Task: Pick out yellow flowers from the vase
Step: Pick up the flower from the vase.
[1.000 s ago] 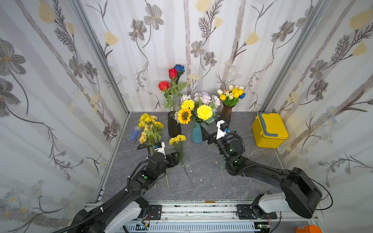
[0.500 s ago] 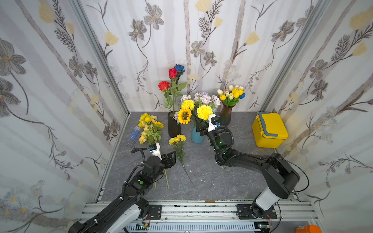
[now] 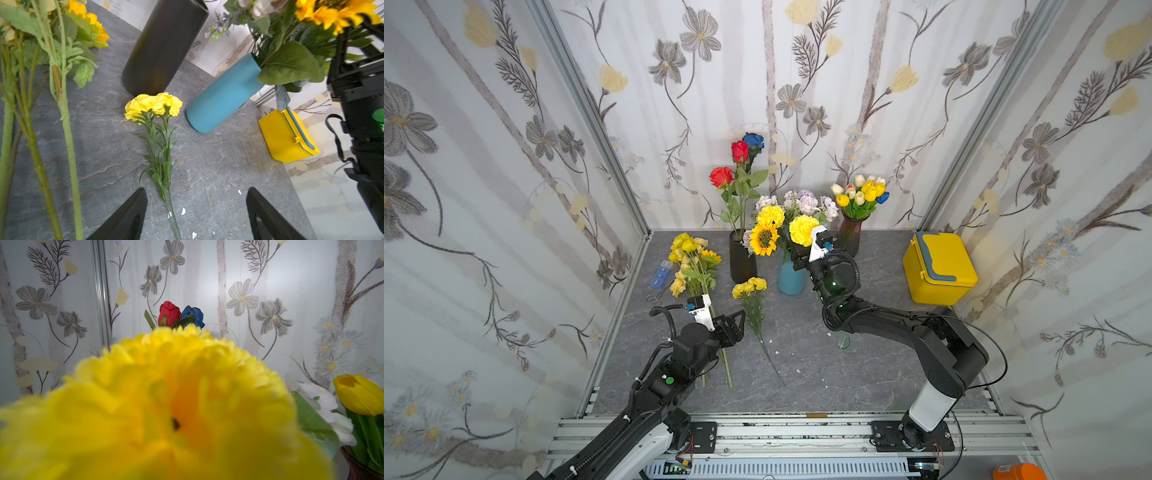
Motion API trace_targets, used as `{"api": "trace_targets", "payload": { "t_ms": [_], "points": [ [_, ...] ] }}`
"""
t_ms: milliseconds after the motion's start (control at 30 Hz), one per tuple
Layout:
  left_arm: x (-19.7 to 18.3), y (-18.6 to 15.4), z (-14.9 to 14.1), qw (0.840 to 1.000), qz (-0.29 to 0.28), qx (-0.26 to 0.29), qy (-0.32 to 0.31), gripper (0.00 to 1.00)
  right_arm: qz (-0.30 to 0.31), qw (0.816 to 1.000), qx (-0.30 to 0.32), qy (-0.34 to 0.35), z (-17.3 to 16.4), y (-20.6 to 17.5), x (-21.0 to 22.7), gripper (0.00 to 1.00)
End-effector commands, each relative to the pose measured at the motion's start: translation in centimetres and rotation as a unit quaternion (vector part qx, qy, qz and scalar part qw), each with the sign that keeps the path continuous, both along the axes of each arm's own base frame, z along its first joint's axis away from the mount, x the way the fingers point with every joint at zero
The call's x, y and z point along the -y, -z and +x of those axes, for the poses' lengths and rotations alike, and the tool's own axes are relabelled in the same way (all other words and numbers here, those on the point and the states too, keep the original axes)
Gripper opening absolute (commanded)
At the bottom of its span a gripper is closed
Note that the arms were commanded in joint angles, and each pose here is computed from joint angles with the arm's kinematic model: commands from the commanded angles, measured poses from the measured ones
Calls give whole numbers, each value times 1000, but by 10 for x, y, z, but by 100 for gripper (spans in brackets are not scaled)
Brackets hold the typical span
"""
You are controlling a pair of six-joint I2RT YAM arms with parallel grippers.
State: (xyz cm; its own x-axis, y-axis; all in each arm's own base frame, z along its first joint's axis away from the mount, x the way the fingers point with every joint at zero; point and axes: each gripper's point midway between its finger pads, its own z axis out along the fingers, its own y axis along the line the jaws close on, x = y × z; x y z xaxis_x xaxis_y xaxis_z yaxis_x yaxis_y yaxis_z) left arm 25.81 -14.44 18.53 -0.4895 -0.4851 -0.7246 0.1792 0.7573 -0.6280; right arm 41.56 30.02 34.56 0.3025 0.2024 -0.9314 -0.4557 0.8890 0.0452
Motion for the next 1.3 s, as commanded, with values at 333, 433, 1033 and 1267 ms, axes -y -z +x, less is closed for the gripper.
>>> {"api": "trace_targets", "payload": {
  "t_ms": [333, 433, 1033, 1267],
  "points": [
    [46, -86, -24, 982, 33, 142, 120, 79, 22, 998, 32, -44, -23, -49, 1, 40],
    [64, -116, -31, 968, 55, 194, 150, 78, 24, 998, 33, -48, -27, -58, 3, 40],
    [134, -188, 60, 921, 231, 289, 120, 54, 27, 996, 50, -62, -40, -104, 11, 40],
    [135, -187, 97, 926, 240, 276, 98, 44, 30, 996, 55, -61, -41, -117, 16, 40]
  ]
}}
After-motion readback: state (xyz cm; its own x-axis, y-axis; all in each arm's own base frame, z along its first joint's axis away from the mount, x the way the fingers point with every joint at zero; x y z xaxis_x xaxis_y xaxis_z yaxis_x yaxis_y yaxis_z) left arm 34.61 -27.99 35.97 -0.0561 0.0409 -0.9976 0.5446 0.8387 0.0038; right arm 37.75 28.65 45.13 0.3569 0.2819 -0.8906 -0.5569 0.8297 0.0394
